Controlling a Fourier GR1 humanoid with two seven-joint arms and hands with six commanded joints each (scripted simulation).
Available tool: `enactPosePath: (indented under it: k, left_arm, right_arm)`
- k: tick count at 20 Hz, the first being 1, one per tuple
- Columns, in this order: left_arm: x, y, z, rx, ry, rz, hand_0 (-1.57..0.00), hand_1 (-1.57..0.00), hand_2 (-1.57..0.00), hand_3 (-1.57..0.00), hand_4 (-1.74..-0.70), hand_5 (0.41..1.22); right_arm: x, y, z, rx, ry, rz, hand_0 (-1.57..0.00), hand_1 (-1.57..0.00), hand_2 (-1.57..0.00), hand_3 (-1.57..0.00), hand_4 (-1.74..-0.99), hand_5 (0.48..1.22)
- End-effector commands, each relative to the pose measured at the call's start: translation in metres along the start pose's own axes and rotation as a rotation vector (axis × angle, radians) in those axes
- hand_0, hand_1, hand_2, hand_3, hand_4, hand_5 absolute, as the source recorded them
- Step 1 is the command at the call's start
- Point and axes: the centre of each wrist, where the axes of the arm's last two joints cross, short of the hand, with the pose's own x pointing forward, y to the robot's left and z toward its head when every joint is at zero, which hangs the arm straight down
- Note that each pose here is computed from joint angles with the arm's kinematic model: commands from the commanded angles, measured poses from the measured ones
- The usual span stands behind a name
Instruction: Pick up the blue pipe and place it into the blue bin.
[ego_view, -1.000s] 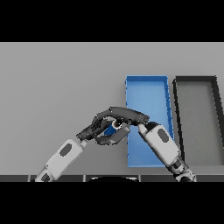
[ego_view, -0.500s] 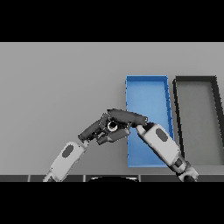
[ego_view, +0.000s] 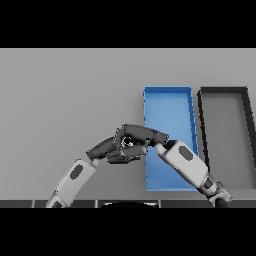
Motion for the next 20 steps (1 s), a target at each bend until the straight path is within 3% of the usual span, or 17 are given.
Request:
enactPosePath:
  k: [1, 4, 7, 14, 16, 20]
  left_arm:
    - [-0.001, 0.001, 0.004, 0.009, -0.018, -0.005, -0.3, -0.28, -0.26, -0.28, -1.04, 1.02]
    - [0.0, -0.001, -0.001, 0.024, 0.002, -0.009, -0.15, -0.14, -0.13, -0.14, -0.94, 0.785]
    - [0.0, 0.005, 0.003, 0.041, 0.01, -0.013, -0.08, -0.07, -0.07, -0.07, -0.89, 0.664]
    - [-0.001, 0.005, -0.001, 0.057, 0.058, 0.033, -0.02, -0.01, -0.01, -0.01, -0.9, 0.562]
    - [-0.004, 0.001, 0.002, 0.055, 0.073, 0.048, -0.01, -0.01, -0.01, -0.01, -0.9, 0.548]
    - [-0.005, -0.001, 0.003, 0.046, 0.099, 0.057, 0.0, 0.0, 0.0, 0.0, -0.91, 0.514]
  right_arm:
    - [0.001, 0.0, -0.002, 0.003, 0.002, -0.007, -1.56, -1.56, -1.56, -1.56, -1.493, 1.21]
    - [-0.002, 0.0, -0.002, 0.006, 0.015, 0.003, -1.57, -1.57, -1.57, -1.57, -1.496, 1.215]
    - [-0.003, 0.004, -0.001, 0.006, 0.028, 0.026, -1.57, -1.57, -1.57, -1.57, -1.495, 1.218]
    - [0.005, -0.002, -0.003, -0.017, -0.002, -0.015, -1.57, -1.57, -1.57, -1.57, -1.489, 1.22]
    - [0.013, -0.006, 0.0, -0.028, 0.008, -0.079, -1.57, -1.57, -1.57, -1.57, -1.491, 1.221]
    - [0.041, -0.023, 0.002, -0.042, 0.004, -0.153, -1.57, -1.57, -1.57, -1.57, -1.639, 1.221]
